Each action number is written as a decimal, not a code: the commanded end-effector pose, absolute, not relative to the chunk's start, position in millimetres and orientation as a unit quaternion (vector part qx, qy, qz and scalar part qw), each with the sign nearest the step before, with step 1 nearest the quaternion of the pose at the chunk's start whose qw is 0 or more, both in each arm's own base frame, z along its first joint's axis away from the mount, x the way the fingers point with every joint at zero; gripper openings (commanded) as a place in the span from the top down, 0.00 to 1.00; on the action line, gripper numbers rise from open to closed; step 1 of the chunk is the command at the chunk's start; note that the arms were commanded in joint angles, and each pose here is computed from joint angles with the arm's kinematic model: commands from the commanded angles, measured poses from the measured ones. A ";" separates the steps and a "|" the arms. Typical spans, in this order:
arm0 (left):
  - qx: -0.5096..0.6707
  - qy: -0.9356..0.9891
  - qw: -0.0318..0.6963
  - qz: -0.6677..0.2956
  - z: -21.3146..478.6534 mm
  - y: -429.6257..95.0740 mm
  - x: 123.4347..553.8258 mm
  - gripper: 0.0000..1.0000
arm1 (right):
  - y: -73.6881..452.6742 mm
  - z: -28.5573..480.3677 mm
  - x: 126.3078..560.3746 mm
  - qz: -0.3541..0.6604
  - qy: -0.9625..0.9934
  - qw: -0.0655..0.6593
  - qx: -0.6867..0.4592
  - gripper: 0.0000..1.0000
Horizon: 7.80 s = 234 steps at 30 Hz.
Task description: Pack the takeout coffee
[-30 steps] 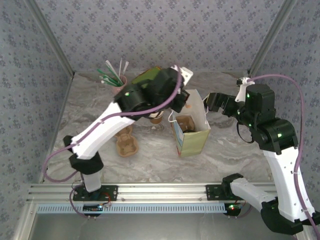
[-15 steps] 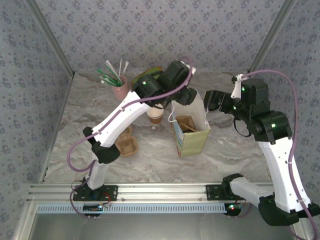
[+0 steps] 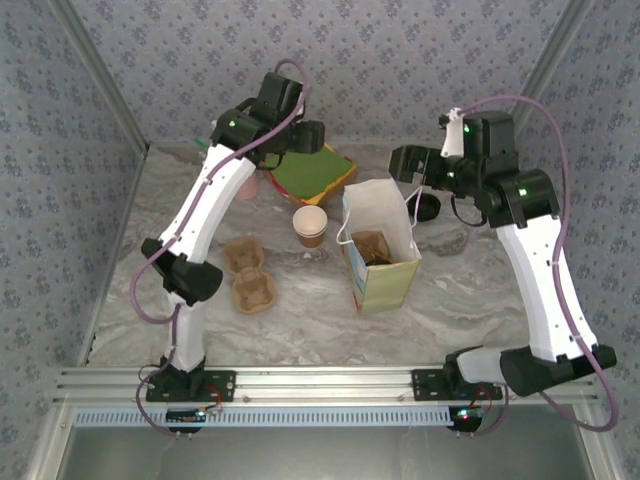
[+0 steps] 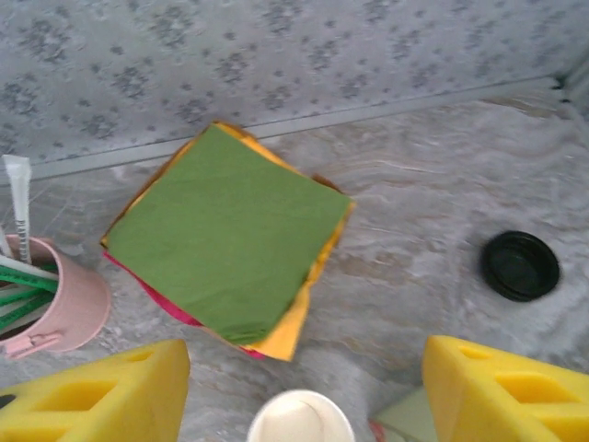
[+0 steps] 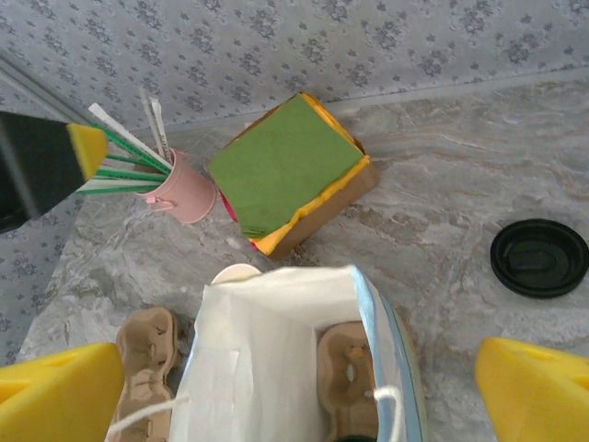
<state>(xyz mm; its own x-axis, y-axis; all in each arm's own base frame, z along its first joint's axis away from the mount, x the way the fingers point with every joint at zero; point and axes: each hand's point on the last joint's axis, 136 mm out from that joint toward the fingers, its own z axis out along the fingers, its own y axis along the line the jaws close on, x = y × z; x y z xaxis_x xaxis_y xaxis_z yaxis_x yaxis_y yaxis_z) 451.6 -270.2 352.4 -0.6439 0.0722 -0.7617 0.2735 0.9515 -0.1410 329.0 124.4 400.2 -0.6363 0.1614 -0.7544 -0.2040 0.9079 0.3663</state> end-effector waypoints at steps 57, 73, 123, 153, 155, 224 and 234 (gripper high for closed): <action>0.109 0.927 0.357 -0.032 127.1 -265.3 598.3 0.92 | 179.0 345.6 371.6 0.244 0.916 0.307 -0.077 0.00; 0.094 0.916 0.387 -0.052 197.1 -259.5 584.1 1.00 | 179.2 348.1 371.3 0.247 0.914 0.312 -0.080 0.00; 0.261 0.790 0.548 0.087 439.4 -337.1 325.7 1.00 | 81.0 367.9 296.0 0.187 0.885 0.423 0.049 0.00; 0.327 0.782 0.519 0.114 406.2 -375.7 293.2 1.00 | 53.5 353.9 283.5 0.169 0.881 0.428 0.112 0.00; 0.321 0.776 0.532 0.105 418.4 -375.0 287.9 1.00 | 53.6 354.3 284.3 0.170 0.880 0.429 0.112 0.00; 0.221 0.857 0.464 -0.026 402.1 -339.0 310.9 0.00 | 46.7 334.5 298.9 0.165 0.889 0.405 0.132 0.00; 0.039 0.885 0.464 -0.007 397.7 -203.3 363.2 0.00 | 0.6 305.4 322.7 0.118 0.888 0.390 0.211 0.00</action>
